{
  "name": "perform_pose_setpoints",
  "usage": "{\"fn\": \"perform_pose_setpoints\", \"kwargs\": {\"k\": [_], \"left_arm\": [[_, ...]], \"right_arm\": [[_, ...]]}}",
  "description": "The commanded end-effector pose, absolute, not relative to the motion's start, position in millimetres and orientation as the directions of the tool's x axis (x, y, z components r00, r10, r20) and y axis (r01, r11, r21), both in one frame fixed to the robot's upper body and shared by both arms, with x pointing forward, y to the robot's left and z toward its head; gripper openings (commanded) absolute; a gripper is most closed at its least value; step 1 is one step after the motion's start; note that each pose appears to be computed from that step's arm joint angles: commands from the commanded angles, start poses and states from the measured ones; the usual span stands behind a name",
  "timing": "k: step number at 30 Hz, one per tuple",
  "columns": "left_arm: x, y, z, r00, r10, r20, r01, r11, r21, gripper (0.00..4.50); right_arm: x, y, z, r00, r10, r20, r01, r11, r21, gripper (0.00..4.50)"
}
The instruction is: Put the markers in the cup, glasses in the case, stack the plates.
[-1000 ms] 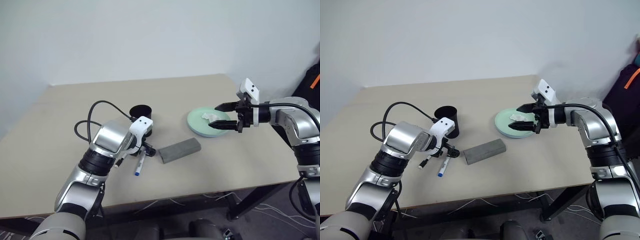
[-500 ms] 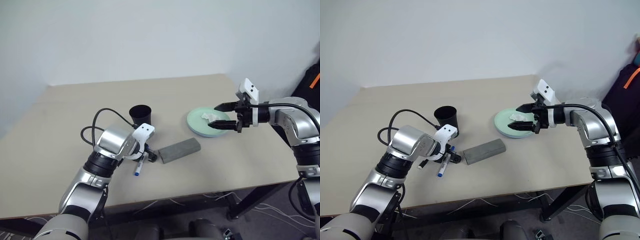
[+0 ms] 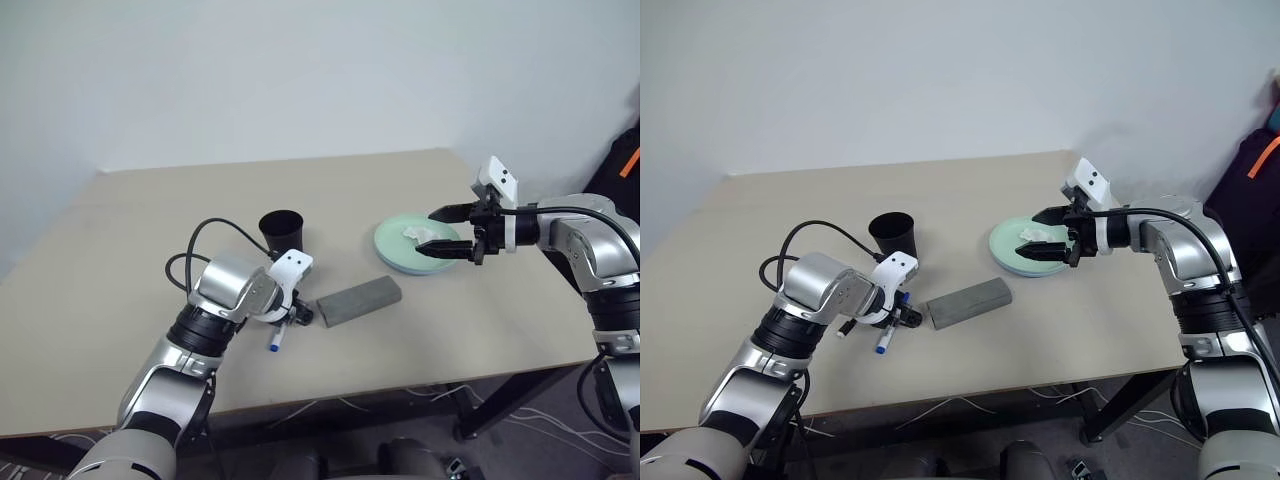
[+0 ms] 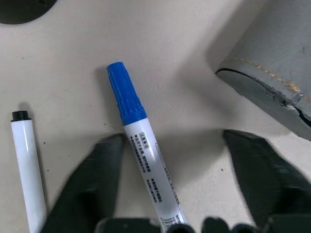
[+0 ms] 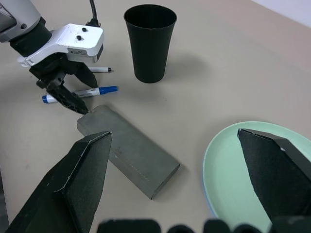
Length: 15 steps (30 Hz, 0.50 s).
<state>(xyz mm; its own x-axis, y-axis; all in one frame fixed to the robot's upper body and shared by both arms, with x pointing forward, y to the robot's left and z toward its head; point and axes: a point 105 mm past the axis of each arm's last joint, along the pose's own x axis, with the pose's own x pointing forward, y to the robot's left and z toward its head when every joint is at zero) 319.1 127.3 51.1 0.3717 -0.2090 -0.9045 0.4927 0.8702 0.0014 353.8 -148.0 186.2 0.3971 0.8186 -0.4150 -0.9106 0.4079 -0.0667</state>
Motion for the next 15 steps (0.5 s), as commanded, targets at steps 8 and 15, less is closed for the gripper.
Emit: {"fn": "perform_pose_setpoints", "kwargs": {"k": [8, 15], "left_arm": [[308.9, 133.7, 41.1, 0.34, -0.184, -0.922, 0.488, 0.873, 0.006, 0.1], [325.0, 134.8, 65.9, 0.441, -0.187, -0.878, 0.497, 0.865, 0.065, 0.1]], "right_arm": [[353.4, -147.0, 203.9, 0.414, 0.829, -0.377, -0.909, 0.398, -0.122, 4.5], [354.1, -148.1, 204.1, 0.415, 0.827, -0.378, -0.908, 0.399, -0.124, 4.5]]}}
